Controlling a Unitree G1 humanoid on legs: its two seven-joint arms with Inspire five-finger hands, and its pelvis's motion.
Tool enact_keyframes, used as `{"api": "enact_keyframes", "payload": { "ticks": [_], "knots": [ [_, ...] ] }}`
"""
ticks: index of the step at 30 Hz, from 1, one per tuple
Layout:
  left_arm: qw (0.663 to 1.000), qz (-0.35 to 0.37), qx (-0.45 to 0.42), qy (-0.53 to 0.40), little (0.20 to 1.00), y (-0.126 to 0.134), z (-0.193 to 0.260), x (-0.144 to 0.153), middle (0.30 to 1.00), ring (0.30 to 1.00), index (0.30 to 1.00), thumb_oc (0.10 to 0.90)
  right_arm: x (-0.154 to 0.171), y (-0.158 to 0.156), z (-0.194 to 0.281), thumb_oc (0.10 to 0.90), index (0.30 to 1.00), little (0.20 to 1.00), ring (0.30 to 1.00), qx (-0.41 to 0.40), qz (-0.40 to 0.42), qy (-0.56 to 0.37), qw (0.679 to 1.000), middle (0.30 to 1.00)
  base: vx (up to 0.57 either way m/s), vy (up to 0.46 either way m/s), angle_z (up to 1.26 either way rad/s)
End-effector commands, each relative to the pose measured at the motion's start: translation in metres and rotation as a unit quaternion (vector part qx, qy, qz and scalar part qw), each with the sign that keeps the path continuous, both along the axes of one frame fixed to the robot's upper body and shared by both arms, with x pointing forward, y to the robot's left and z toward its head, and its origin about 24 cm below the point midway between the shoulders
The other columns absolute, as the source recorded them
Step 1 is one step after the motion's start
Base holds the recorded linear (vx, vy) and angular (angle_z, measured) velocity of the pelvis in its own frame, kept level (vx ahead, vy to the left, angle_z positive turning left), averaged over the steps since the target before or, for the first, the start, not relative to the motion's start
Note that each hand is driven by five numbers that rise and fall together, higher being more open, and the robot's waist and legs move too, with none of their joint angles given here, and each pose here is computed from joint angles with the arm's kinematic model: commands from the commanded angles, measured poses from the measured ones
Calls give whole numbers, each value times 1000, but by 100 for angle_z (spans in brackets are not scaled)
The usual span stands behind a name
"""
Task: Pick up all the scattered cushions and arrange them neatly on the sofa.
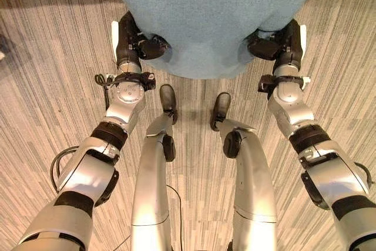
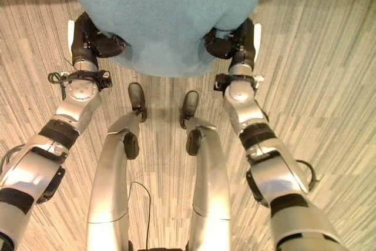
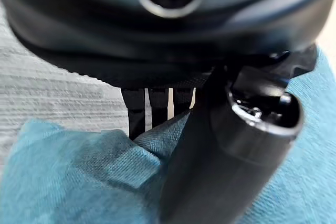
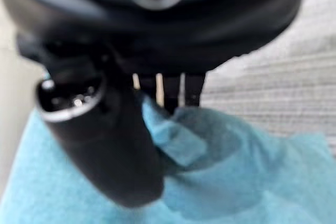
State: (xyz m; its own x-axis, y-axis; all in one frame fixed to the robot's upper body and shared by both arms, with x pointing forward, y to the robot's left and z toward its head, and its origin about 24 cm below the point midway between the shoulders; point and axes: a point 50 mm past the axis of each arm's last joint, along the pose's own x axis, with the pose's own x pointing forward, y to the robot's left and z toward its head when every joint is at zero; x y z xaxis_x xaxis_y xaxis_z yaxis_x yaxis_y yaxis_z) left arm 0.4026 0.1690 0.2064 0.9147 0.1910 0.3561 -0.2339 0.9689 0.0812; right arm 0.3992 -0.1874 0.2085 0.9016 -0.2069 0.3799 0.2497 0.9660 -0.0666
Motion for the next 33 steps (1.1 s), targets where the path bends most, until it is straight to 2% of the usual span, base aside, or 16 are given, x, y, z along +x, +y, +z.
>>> {"api": "enact_keyframes", "payload": {
  "ticks": [1,2,4,11,18,19,22,25,29,33],
  "knots": [
    [988,-125,-19,-90,300,-54,3,-22,300,300,300,400,-28,75,15,400,300,300,300,-13,161,-127,979,300,-86,-44,2],
    [986,-136,-42,-85,300,-53,-13,-31,300,300,300,400,-36,67,1,400,300,300,300,-4,156,-125,980,300,-74,-41,4],
    [985,-140,-46,-84,300,-54,-18,-34,300,300,300,400,-40,65,-6,400,300,300,300,2,158,-122,980,300,-43,-45,6],
    [979,-196,-31,-50,300,-62,-69,-69,300,300,300,400,-72,53,-68,400,300,300,300,11,168,-63,984,300,-40,-81,11],
    [976,-208,-58,8,300,-49,-114,-98,300,300,300,400,-105,42,-103,400,300,300,300,-3,173,-20,985,300,37,-99,8],
    [977,-204,-56,36,300,-39,-132,-113,300,300,300,400,-118,36,-114,400,300,300,300,-29,173,-3,985,300,171,-141,18],
    [977,-196,-58,57,300,-32,-144,-122,300,300,300,400,-126,32,-119,400,300,300,300,-46,174,5,984,300,134,-90,18],
    [977,-177,-64,104,300,-13,-169,-143,300,300,300,400,-141,22,-129,400,300,300,300,-76,181,30,980,300,238,-66,8],
    [976,-165,-68,125,300,-5,-179,-153,300,300,300,400,-148,16,-131,400,300,300,300,-79,177,39,980,300,153,9,18],
    [972,-171,-71,143,300,-9,-187,-157,300,300,300,400,-151,6,-126,400,300,300,300,-77,149,29,985,300,94,66,22]
  ]
}}
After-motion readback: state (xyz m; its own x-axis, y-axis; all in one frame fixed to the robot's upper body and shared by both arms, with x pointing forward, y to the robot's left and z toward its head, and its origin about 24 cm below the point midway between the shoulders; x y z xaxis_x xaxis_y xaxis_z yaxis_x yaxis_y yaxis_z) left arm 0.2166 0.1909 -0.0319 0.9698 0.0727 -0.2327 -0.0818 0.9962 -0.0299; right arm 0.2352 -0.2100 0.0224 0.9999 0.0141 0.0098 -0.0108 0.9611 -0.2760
